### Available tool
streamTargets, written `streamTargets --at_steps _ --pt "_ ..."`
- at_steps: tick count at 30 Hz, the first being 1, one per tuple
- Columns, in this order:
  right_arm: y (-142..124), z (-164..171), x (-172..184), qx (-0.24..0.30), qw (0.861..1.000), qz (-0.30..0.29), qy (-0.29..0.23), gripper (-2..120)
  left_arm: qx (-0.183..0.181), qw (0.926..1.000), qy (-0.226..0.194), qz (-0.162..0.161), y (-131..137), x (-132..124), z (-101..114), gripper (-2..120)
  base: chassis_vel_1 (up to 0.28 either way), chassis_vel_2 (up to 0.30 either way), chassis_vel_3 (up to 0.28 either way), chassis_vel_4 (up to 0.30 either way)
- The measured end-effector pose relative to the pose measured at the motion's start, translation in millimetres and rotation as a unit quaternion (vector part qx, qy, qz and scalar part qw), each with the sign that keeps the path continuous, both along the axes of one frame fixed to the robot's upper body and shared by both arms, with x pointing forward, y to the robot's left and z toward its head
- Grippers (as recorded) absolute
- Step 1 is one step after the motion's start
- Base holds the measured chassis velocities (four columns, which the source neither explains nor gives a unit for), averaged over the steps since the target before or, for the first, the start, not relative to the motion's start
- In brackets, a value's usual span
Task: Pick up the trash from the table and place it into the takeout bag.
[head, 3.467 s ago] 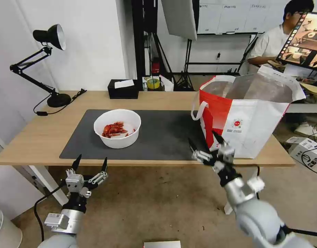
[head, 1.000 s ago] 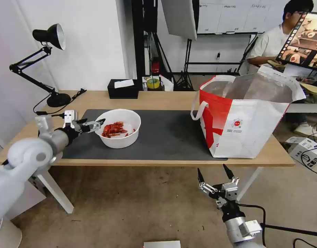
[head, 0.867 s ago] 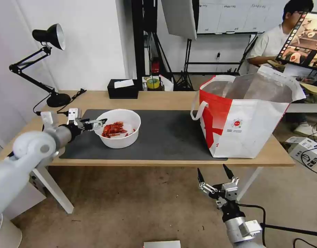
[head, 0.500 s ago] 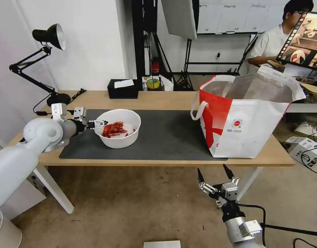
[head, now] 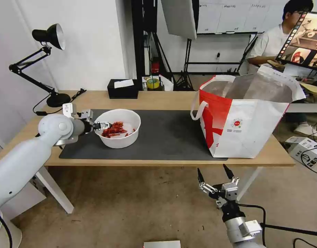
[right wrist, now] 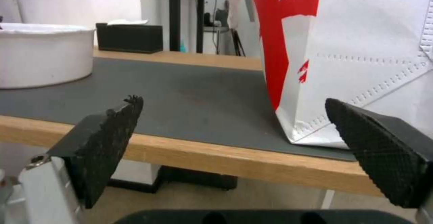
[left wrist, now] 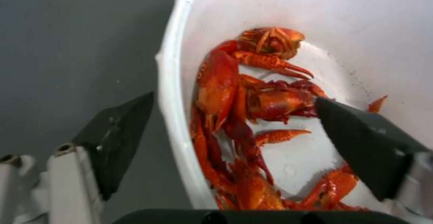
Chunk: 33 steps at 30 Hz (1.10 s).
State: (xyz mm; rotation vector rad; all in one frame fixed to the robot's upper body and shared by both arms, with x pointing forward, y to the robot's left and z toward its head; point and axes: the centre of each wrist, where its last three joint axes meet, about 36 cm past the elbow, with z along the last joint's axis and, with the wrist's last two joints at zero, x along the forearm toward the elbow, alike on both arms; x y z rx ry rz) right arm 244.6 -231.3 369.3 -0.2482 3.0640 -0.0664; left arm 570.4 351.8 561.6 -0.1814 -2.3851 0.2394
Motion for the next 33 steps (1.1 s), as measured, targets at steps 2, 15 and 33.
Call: streamTargets --at_steps 2,15,33 --pt "0.0 0.0 0.0 0.0 1.0 0.0 0.0 100 -0.003 1.0 0.0 -0.003 -2.3 -0.7 0.2 77 0.0 0.0 0.0 0.0" --pt "0.0 0.0 0.0 0.0 1.0 0.0 0.0 100 -0.003 1.0 0.001 -0.009 -4.3 -7.1 -3.4 31 0.0 0.0 0.0 0.0" --pt "0.0 0.0 0.0 0.0 1.0 0.0 0.0 100 -0.027 0.999 -0.022 -0.028 -16.6 -20.8 11.5 0 0.0 0.0 0.0 0.0"
